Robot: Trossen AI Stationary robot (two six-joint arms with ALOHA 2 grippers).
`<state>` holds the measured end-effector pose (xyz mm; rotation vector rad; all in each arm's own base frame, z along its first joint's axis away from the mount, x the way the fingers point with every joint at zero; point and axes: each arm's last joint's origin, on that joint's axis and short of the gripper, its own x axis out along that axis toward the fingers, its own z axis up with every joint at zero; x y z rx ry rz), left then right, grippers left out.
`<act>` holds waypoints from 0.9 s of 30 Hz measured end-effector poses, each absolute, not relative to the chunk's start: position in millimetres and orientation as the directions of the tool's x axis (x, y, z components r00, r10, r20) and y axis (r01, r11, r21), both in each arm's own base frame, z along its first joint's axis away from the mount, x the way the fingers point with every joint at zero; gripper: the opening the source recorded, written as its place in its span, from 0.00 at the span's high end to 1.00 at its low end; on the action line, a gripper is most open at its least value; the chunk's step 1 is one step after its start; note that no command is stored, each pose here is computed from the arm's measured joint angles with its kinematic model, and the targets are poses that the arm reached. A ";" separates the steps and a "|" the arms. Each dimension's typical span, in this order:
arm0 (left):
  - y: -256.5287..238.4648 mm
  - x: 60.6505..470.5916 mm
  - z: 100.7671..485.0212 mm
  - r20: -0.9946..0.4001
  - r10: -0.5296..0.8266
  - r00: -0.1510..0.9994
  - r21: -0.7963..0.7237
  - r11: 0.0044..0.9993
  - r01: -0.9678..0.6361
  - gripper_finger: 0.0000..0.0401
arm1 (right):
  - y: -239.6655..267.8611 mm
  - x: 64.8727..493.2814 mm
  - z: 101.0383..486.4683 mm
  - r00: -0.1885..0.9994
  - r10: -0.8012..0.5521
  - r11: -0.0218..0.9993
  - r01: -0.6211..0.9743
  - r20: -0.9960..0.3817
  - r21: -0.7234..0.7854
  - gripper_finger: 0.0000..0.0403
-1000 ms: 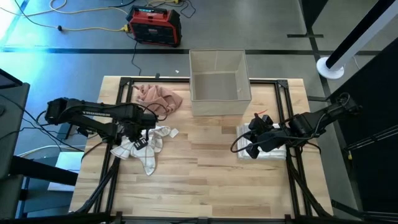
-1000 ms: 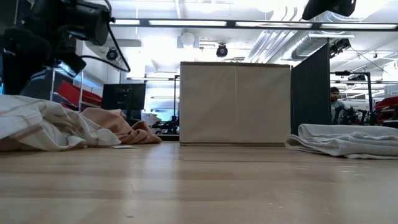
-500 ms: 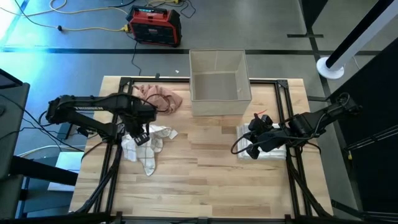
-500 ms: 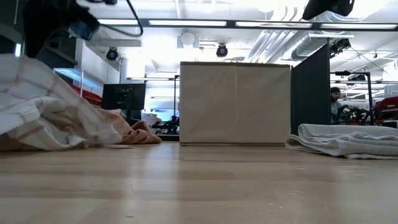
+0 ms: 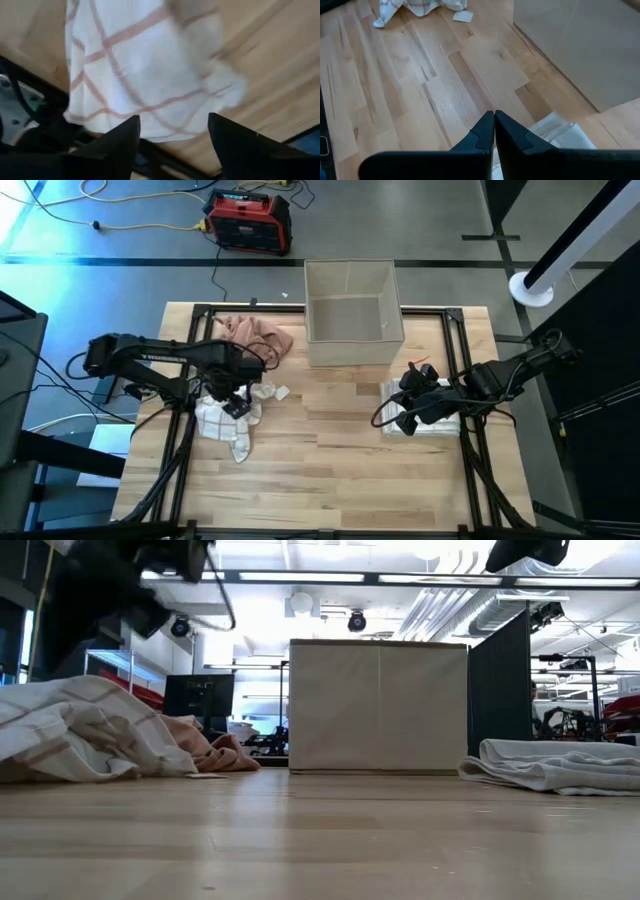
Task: Fold towel
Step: Fold the white squared towel
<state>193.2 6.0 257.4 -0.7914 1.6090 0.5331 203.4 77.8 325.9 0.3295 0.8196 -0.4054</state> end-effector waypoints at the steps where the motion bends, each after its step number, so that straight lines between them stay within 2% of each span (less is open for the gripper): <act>1: 5.9 196.1 262.3 -0.986 -0.160 -0.037 -0.076 0.642 -0.763 0.41 | 77.8 203.4 325.9 0.614 -0.219 0.874 0.469 -0.758 0.126 1.00; 4: 6.0 203.6 264.1 -0.999 -0.048 0.015 -0.040 0.580 -0.814 0.40 | 77.8 203.4 326.0 0.614 -0.219 0.881 0.458 -0.758 0.116 1.00; 7: 7.2 215.1 255.5 -1.000 0.027 0.015 0.002 0.548 -0.836 0.40 | 77.8 203.4 325.9 0.613 -0.219 0.892 0.441 -0.759 0.099 1.00; 9: 7.4 223.0 245.8 -0.998 0.061 -0.027 0.057 0.560 -0.826 0.39 | 77.7 203.3 326.0 0.613 -0.219 0.895 0.436 -0.759 0.094 1.00; 12: 9.7 229.2 229.2 -0.981 0.112 -0.161 0.196 0.606 -0.771 0.41 | 77.7 203.1 325.9 0.612 -0.220 0.900 0.427 -0.760 0.084 1.00; 14: 12.5 228.0 222.6 -0.956 0.124 -0.265 0.281 0.637 -0.718 0.47 | 77.7 203.1 325.8 0.611 -0.220 0.903 0.423 -0.760 0.079 1.00; 17: 15.2 229.5 222.7 -0.940 0.113 -0.322 0.307 0.695 -0.650 0.66 | 77.6 203.0 325.8 0.611 -0.220 0.903 0.423 -0.760 0.079 1.00; 19: 14.7 237.4 239.8 -0.966 0.065 -0.248 0.215 0.736 -0.642 0.87 | 77.6 203.0 325.8 0.611 -0.220 0.903 0.423 -0.760 0.078 1.00; 20: 14.4 241.7 253.2 -0.980 0.055 -0.192 0.169 0.746 -0.645 0.94 | 77.6 203.0 325.8 0.611 -0.220 0.903 0.423 -0.760 0.079 1.00; 24: 14.3 257.9 322.2 -0.997 0.052 0.055 0.005 0.763 -0.646 0.98 | 77.5 203.6 326.3 0.618 -0.232 0.907 0.417 -0.751 0.063 1.00; 27: 15.2 264.3 374.3 -0.961 0.080 0.265 -0.106 0.779 -0.618 1.00 | 76.4 207.4 329.2 0.653 -0.268 0.912 0.410 -0.709 0.032 1.00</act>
